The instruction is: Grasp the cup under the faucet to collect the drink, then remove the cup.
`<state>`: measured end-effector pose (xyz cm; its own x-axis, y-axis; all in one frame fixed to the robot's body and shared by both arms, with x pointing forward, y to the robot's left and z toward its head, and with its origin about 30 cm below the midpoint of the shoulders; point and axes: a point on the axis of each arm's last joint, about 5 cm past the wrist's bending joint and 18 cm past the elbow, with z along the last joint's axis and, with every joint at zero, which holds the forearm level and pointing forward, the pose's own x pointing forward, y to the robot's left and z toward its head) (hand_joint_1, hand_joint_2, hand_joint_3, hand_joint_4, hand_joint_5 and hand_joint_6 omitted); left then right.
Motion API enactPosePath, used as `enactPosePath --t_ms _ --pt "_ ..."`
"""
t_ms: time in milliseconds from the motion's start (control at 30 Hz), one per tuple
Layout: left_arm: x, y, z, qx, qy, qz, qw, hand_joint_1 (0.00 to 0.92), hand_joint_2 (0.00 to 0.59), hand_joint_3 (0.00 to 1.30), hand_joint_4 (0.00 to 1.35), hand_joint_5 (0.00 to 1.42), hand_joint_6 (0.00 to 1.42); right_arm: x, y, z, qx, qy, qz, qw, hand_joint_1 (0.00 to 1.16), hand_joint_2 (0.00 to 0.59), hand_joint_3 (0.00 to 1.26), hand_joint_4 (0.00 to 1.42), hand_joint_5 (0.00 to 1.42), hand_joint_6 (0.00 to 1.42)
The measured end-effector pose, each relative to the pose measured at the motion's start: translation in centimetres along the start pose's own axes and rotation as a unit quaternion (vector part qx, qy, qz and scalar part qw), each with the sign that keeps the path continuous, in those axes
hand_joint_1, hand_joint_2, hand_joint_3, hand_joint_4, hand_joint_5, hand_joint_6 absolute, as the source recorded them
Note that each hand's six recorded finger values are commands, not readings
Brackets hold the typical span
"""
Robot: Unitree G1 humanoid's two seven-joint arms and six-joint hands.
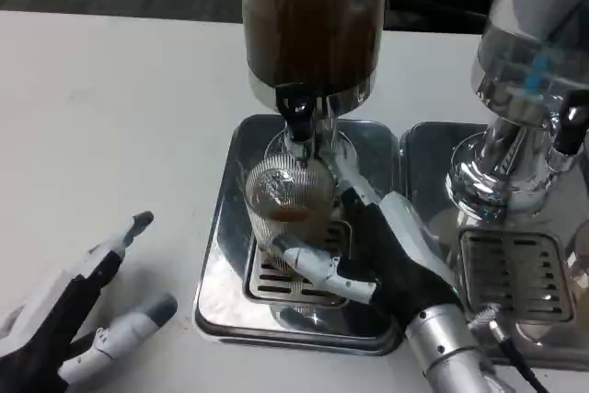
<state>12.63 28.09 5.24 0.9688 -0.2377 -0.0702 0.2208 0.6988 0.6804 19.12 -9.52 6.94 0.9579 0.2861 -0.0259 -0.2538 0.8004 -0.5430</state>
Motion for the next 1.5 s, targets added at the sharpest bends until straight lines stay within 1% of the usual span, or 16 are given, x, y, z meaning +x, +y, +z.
enactPosePath --t_ms 67,167,300,467,500,600,800,967,1100,1167,1233,1300,1333,1400,1433,1500 --pt "0.1 0.0 -0.02 0.000 0.000 0.002 1.0000 0.000 0.121 0.03 0.00 0.05 0.00 0.1 -0.02 0.03 0.001 0.000 0.005 1.0000 0.54 0.244 0.00 0.00 0.00 0.00" --pt "0.1 -0.1 -0.12 -0.002 0.003 0.001 1.0000 0.000 0.121 0.03 0.00 0.05 0.00 0.1 0.00 -0.03 0.000 0.008 0.006 0.9999 0.54 0.244 0.00 0.00 0.00 0.00" --pt "0.1 -0.2 -0.12 -0.003 0.003 -0.004 1.0000 0.000 0.121 0.03 0.00 0.05 0.00 0.1 0.01 0.00 0.008 0.014 0.004 0.9999 0.55 0.240 0.00 0.00 0.00 0.00" --pt "0.1 -0.4 -0.08 -0.005 0.001 -0.008 1.0000 0.000 0.121 0.04 0.00 0.05 0.00 0.4 0.02 0.09 0.020 0.013 0.003 0.9997 0.58 0.233 0.00 0.00 0.00 0.00" --pt "0.2 -0.4 -0.08 -0.006 0.001 -0.007 1.0000 0.000 0.121 0.04 0.00 0.05 0.00 0.5 0.11 0.09 0.023 0.013 0.003 0.9996 0.60 0.230 0.00 0.00 0.00 0.00" --pt "0.1 -0.4 -0.08 -0.009 0.001 -0.005 0.9999 0.000 0.121 0.04 0.00 0.05 0.00 0.6 0.45 0.22 0.036 0.011 0.004 0.9993 0.60 0.230 0.00 0.00 0.00 0.00" --pt "0.1 -0.3 -0.08 -0.016 0.001 0.002 0.9999 0.000 0.121 0.04 0.00 0.05 0.00 0.8 0.50 0.07 0.037 0.008 0.006 0.9993 0.61 0.225 0.00 0.00 0.00 0.00" --pt "0.1 -0.4 -0.07 -0.016 0.001 0.001 0.9999 0.000 0.121 0.04 0.00 0.05 0.00 0.8 0.60 0.13 0.038 0.006 0.007 0.9992 0.62 0.225 0.00 0.00 0.00 0.00" --pt "0.2 -0.4 -0.07 -0.017 0.000 0.000 0.9999 0.000 0.121 0.04 0.00 0.06 0.00 0.9 0.70 0.19 0.041 0.005 0.007 0.9991 0.66 0.221 0.00 0.00 0.00 0.00" --pt "0.1 -0.4 -0.06 -0.017 0.000 0.000 0.9998 0.000 0.121 0.04 0.00 0.06 0.00 0.9 0.72 0.20 0.041 0.005 0.007 0.9991 0.67 0.215 0.00 0.00 0.00 0.01" --pt "0.1 -0.5 -0.06 -0.018 0.000 -0.001 0.9998 0.000 0.121 0.04 0.00 0.06 0.00 1.0 0.75 0.21 0.042 0.004 0.007 0.9991 0.70 0.204 0.00 0.00 0.00 0.07" --pt "0.1 -0.5 -0.05 -0.018 0.000 -0.001 0.9998 0.000 0.121 0.04 0.00 0.06 0.00 1.0 0.83 0.21 0.043 0.004 0.005 0.9990 0.71 0.201 0.00 0.00 0.00 0.09" --pt "0.1 -0.5 -0.05 -0.018 0.000 -0.001 0.9998 0.000 0.121 0.04 0.00 0.06 0.00 1.0 0.87 0.22 0.044 0.004 0.003 0.9990 0.72 0.198 0.00 0.05 0.05 0.14" --pt "0.1 -0.5 -0.05 -0.018 0.001 -0.002 0.9998 0.000 0.121 0.04 0.00 0.06 0.00 1.0 0.95 0.30 0.046 0.003 -0.002 0.9990 0.74 0.201 0.00 0.10 0.10 0.20" --pt "0.1 -0.5 -0.06 -0.018 0.001 -0.002 0.9998 0.000 0.121 0.04 0.00 0.06 0.00 1.0 1.00 0.34 0.046 0.002 -0.003 0.9989 0.76 0.202 0.00 0.13 0.12 0.21" --pt "0.1 -0.5 -0.06 -0.019 0.001 -0.002 0.9998 0.000 0.121 0.04 0.00 0.06 0.00 1.0 1.08 0.47 0.049 -0.002 -0.012 0.9987 0.78 0.200 0.00 0.16 0.15 0.24"
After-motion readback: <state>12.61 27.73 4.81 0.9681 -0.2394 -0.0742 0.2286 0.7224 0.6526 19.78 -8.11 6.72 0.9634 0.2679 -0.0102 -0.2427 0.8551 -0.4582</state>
